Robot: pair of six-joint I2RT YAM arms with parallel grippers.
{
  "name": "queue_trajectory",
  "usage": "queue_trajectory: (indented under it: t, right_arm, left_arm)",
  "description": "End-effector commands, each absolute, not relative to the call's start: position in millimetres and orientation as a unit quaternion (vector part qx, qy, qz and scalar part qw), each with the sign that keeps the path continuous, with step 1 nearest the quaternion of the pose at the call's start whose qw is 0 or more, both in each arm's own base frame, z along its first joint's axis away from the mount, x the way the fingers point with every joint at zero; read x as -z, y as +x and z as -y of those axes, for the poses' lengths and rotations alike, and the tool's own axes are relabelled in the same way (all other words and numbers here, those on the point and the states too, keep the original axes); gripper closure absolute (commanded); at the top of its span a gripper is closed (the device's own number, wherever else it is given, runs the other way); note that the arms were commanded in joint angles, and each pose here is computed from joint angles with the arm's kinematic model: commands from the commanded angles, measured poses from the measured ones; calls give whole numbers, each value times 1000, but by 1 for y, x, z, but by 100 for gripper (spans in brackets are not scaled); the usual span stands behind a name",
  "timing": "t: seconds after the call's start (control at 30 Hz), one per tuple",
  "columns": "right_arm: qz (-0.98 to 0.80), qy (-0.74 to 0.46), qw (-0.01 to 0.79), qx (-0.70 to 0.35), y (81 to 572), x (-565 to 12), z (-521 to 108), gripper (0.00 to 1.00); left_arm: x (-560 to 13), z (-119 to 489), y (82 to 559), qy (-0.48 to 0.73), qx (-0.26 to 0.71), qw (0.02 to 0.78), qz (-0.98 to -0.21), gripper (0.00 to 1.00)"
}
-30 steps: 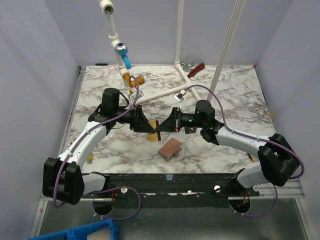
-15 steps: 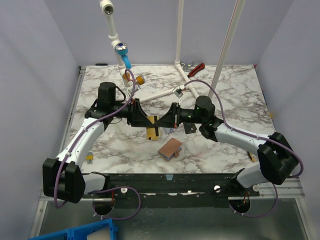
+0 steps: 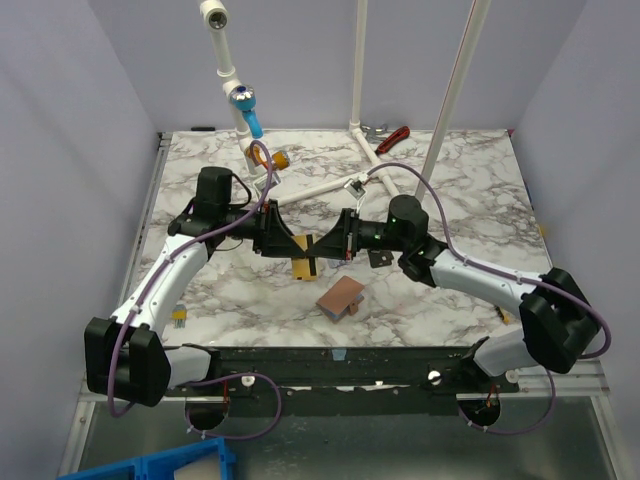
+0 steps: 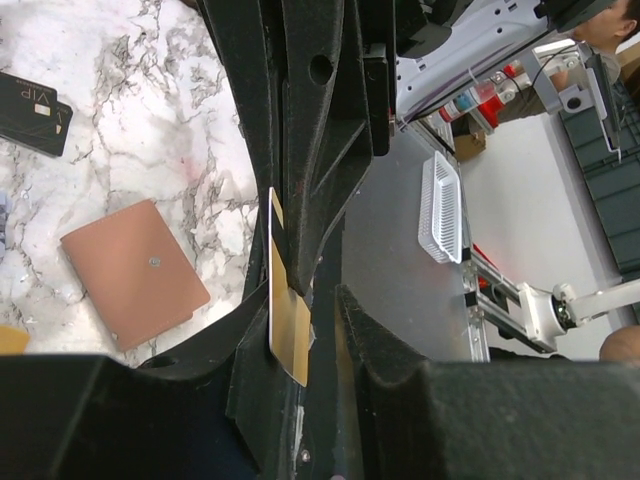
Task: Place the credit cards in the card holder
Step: Open the card holder at the center of the board.
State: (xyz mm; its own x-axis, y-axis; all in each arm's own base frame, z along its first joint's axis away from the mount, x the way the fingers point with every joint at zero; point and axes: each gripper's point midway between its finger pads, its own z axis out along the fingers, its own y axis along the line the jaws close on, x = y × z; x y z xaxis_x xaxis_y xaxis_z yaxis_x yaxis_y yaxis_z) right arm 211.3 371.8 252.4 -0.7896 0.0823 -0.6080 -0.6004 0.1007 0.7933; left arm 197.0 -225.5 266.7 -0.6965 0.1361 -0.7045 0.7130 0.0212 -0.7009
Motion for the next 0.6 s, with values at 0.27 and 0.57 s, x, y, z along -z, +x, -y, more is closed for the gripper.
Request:
queue_trajectory:
  t: [0.27, 0.57]
  right_arm:
    - [-712, -71, 373, -591, 260, -261, -354, 99]
    - [-707, -62, 382, -592, 263, -268, -349, 99]
  left_arm:
    - [-288, 222, 165, 358, 646, 229, -634, 74]
    - [-285, 222, 168, 353, 637, 232, -645, 74]
